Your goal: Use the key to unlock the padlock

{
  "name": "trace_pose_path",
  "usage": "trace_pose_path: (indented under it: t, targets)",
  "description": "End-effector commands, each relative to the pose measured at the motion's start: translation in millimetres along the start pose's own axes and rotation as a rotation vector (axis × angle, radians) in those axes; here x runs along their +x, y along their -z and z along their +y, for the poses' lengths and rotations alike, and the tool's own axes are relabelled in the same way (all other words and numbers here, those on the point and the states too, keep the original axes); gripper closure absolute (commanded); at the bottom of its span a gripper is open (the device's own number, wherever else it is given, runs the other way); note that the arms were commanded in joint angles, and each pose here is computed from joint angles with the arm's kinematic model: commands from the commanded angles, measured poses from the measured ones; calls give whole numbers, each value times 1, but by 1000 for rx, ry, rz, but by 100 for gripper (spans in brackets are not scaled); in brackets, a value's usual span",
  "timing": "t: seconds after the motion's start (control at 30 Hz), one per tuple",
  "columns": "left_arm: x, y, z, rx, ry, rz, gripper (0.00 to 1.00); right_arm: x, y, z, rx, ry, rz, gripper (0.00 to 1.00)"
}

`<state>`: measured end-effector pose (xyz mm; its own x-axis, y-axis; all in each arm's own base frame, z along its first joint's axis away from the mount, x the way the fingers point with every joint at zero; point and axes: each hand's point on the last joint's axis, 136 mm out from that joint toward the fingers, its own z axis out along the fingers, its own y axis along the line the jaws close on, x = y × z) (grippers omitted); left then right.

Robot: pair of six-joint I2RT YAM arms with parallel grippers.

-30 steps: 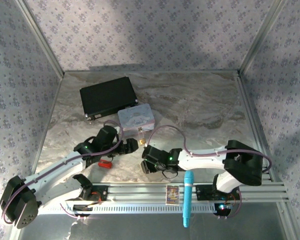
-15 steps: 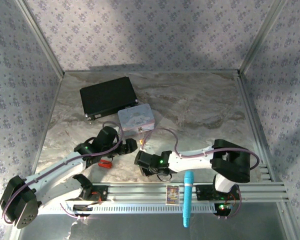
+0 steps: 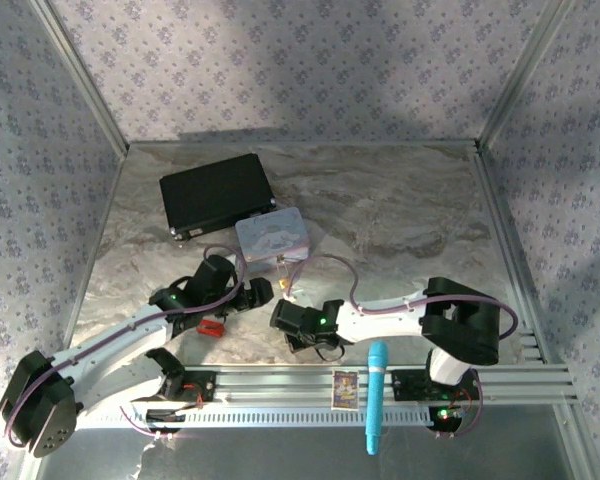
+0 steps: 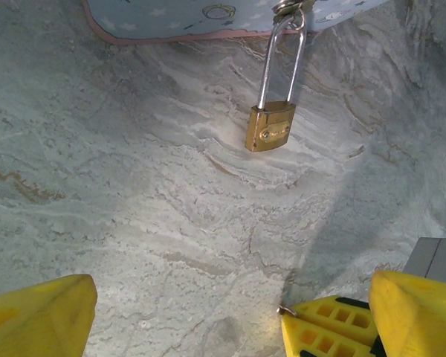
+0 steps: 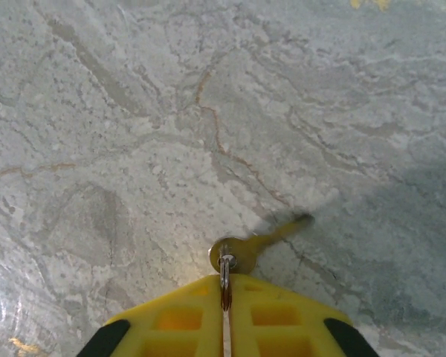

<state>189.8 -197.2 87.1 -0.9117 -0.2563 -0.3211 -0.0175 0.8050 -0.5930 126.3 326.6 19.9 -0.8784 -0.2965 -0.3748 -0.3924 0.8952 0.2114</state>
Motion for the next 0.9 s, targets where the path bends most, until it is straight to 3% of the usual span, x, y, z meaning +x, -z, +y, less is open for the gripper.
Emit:
trace_pose_path:
  t: [0.0,0.3,0.6,0.87]
  targets:
    - [-5,0,-7,39,32,-31,8,5,-7,2,-89,-15,13,93]
    - [-12,-8,-28,204,143,-109,18,-4,19,-12,-210,98,-2,100]
    - [-4,-21,-55,291,204,-87,21,-13,49,-20,-327,197,33,100]
    - [2,-36,-72,341,281,-44,33,-24,83,-15,-416,326,-10,100]
